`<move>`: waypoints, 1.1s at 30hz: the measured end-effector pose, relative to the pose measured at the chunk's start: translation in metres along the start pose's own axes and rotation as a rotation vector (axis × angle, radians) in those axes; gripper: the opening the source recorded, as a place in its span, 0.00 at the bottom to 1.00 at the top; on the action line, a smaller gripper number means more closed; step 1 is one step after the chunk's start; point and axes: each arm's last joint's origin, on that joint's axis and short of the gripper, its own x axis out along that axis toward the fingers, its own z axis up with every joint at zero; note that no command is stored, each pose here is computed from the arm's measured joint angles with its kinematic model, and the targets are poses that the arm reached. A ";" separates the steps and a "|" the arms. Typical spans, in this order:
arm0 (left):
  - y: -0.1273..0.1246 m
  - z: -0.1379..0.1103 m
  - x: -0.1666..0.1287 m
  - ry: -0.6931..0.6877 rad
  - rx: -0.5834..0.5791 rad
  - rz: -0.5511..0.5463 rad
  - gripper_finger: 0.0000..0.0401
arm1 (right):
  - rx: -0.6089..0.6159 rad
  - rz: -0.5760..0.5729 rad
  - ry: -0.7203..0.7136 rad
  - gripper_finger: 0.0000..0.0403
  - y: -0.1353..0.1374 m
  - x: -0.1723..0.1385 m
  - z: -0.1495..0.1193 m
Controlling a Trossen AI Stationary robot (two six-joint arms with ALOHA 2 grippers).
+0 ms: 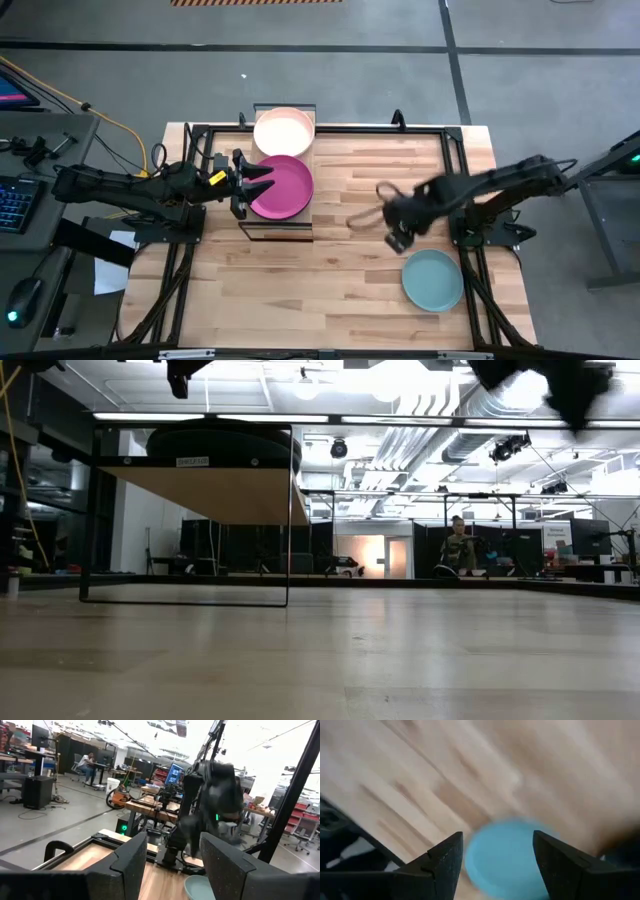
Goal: Place and stack plates onto a shelf
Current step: Stack the light blue plate on top of the light orange plate on the shelf
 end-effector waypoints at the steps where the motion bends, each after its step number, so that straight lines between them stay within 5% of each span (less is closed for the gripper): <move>1: 0.000 0.000 0.000 0.000 0.000 0.000 0.44 | 0.044 -0.020 0.055 0.55 -0.001 0.014 -0.007; 6: 0.000 0.000 0.000 0.000 0.000 0.000 0.44 | 0.178 -0.099 0.236 0.55 -0.013 0.082 -0.043; 12: 0.000 0.000 0.000 0.000 0.000 0.000 0.44 | 0.290 0.084 0.383 0.55 0.001 0.117 -0.071; 19: 0.000 0.000 0.000 0.000 0.010 0.004 0.44 | 0.452 0.130 0.314 0.55 0.015 0.127 -0.087; 33: 0.001 -0.001 0.000 0.003 0.039 0.034 0.44 | 0.440 -0.020 0.296 0.52 0.024 0.178 -0.092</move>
